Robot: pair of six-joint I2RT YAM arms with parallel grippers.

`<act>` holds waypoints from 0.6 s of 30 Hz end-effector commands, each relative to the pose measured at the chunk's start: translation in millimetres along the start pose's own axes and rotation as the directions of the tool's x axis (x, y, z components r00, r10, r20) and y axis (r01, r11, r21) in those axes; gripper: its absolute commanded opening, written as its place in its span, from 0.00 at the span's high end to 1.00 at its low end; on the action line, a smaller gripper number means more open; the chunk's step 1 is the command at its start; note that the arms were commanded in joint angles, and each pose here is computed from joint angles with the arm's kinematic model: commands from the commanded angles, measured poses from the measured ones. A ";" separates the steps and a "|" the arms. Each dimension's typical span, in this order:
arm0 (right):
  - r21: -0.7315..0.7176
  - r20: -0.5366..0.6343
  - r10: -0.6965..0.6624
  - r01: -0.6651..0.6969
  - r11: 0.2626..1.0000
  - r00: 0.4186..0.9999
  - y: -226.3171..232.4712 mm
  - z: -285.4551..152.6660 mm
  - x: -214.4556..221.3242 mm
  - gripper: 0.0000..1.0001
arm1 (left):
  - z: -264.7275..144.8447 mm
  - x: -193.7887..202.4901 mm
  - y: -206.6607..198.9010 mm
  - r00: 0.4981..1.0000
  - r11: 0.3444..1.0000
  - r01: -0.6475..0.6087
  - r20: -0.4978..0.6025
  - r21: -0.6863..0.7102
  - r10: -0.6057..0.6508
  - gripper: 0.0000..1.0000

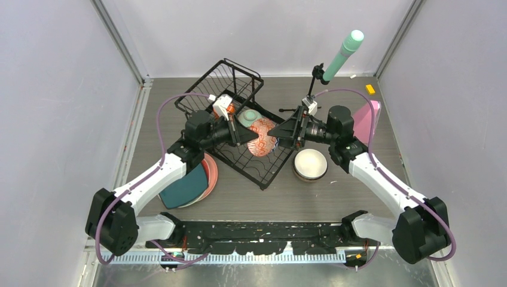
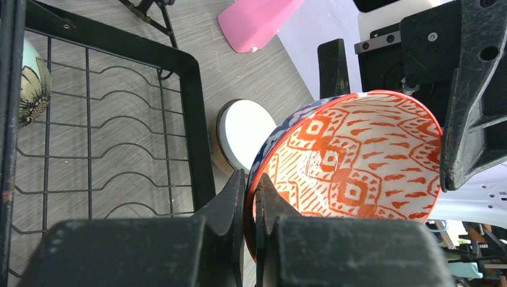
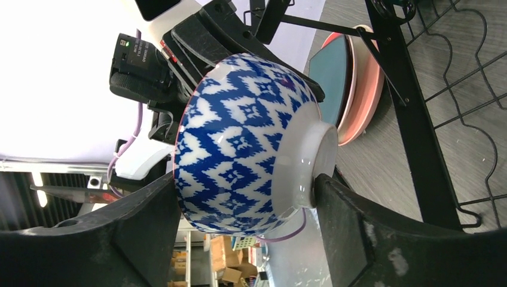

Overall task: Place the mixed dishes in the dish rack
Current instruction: Turn the bowl upside down on the dish rack.

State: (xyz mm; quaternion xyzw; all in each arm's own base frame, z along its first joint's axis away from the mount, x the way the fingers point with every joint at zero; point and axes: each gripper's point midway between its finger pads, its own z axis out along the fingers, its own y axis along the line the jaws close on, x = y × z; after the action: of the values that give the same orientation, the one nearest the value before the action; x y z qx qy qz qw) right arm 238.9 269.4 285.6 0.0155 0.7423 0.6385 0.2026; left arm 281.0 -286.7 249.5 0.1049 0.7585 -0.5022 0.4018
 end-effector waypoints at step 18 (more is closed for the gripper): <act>0.036 0.014 -0.146 0.145 0.989 0.989 21.2 -9.1 0.8 0.60 | -5.2 -30.4 -16.3 0.995 0.999 -0.052 0.090 0.012 0.051 0.71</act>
State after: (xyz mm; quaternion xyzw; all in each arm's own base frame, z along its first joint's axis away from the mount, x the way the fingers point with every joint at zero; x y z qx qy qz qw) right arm 234.0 266.5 281.8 -0.0021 0.7620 0.6092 0.2197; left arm 282.3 -285.3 249.1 0.0960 0.7618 -0.4989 0.4019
